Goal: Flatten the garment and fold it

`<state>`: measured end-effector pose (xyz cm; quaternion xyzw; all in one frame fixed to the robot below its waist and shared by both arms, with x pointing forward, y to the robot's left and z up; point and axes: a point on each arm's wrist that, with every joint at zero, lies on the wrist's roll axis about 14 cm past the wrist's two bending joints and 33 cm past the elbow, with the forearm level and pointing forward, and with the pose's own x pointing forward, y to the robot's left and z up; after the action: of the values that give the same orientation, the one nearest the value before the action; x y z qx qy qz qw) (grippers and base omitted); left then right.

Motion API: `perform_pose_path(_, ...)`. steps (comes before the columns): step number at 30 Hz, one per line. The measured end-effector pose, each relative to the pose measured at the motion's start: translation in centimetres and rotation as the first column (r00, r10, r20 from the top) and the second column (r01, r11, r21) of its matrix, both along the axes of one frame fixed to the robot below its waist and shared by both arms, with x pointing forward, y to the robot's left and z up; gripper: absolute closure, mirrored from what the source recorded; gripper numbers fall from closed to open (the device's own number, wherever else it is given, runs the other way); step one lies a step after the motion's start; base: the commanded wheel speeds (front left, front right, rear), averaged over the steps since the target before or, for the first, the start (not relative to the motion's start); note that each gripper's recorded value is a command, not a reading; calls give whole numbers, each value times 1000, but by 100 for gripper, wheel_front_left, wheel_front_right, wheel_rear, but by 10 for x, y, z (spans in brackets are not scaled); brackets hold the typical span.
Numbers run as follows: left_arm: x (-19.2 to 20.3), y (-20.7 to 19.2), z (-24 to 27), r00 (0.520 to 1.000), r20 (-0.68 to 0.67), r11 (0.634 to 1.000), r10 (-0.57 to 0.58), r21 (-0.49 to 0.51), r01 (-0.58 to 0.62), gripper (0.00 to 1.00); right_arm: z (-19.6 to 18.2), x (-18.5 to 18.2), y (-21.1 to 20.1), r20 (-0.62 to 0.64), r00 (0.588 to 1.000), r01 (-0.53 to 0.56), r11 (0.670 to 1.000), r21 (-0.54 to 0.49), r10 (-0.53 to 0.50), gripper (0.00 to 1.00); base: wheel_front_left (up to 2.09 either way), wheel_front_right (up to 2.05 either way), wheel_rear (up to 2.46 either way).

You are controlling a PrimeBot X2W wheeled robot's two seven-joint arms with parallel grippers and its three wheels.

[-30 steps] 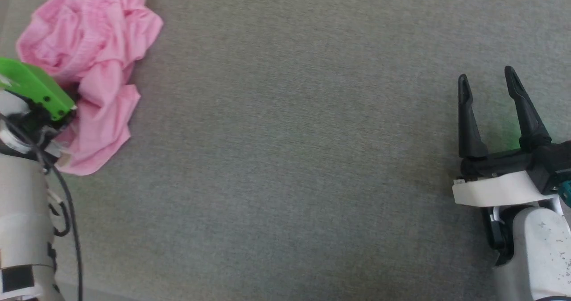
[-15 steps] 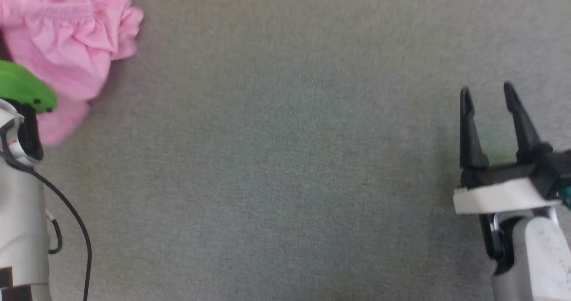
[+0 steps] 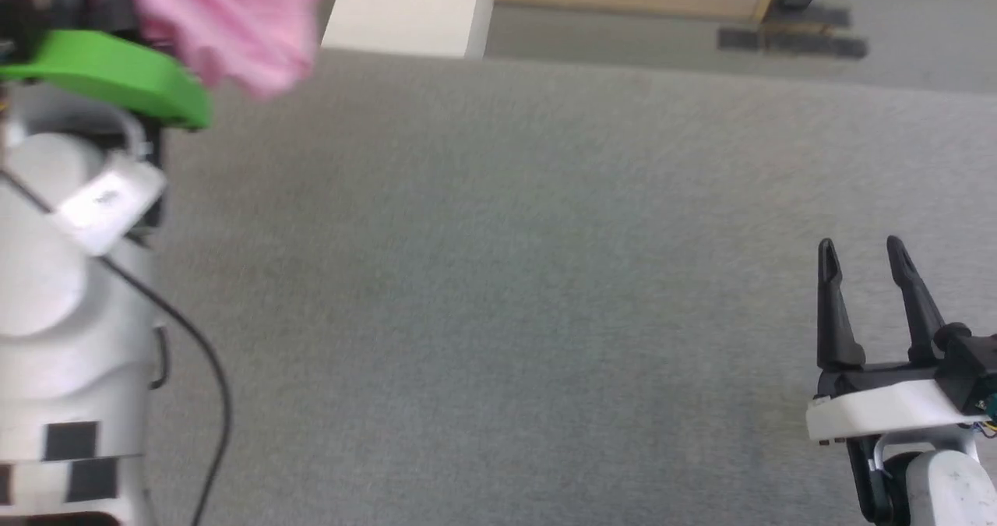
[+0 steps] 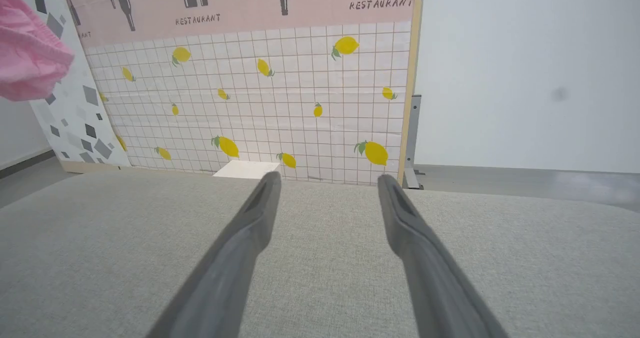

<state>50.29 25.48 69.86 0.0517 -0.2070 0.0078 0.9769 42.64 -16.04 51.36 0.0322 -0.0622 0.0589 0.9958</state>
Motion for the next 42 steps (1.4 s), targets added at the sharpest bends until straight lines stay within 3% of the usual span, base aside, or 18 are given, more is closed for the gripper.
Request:
perform_pose_path(4,4,-62,12,988,16,988,-156,-1,156,100,15,-12,-16,36,998,45,999,-3,-45,0,0,0,0)
perform_pose_path(7,7,-116,8,959,-4,959,-284,-12,284,100,22,-23,-32,52,995,89,996,0,-89,0,0,0,0)
perform_pose_path(11,5,-186,-16,890,-103,896,-445,-55,441,100,24,-42,-55,54,987,154,988,1,-154,0,0,0,0)
perform_pose_path(15,-7,-246,-58,785,-274,828,-555,-96,552,100,27,-60,-71,60,977,204,979,-1,-203,0,0,0,0)
perform_pose_path(18,-21,-280,-106,676,-447,790,-586,-126,601,100,31,-71,-81,69,969,236,972,0,-235,0,0,0,0)
perform_pose_path(21,-45,-306,-159,522,-607,752,-599,-202,628,100,33,-82,-91,74,961,268,964,-1,-267,0,0,0,0)
perform_pose_path(27,-117,-326,-268,129,-863,713,-488,-309,630,100,32,-98,-107,72,945,320,947,-3,-319,0,0,0,0)
perform_pose_path(30,-148,-324,-302,-25,-912,704,-410,-334,627,100,31,-101,-111,65,941,332,943,0,-332,0,0,0,0)
perform_pose_path(31,-152,-326,-305,-46,-916,698,-398,-335,633,100,30,-101,-112,62,940,335,942,1,-335,0,0,0,0)
perform_pose_path(35,-154,-327,-309,-77,-923,704,-378,-340,624,100,26,-101,-113,51,939,339,941,-2,-339,0,0,0,0)
perform_pose_path(36,-152,-328,-307,-70,-917,708,-393,-350,613,21,26,-100,-112,51,940,337,941,-2,-337,0,0,0,0)
perform_pose_path(37,-151,-328,-305,-58,-912,711,-407,-356,606,0,26,-99,-111,51,941,335,942,-1,-334,0,0,0,0)
perform_pose_path(39,-144,-331,-296,-8,-889,711,-458,-372,597,0,27,-98,-109,54,944,326,945,0,-326,0,0,0,0)
perform_pose_path(42,-117,-336,-260,173,-788,708,-590,-403,579,0,29,-95,-106,59,947,315,949,3,-315,0,0,0,0)
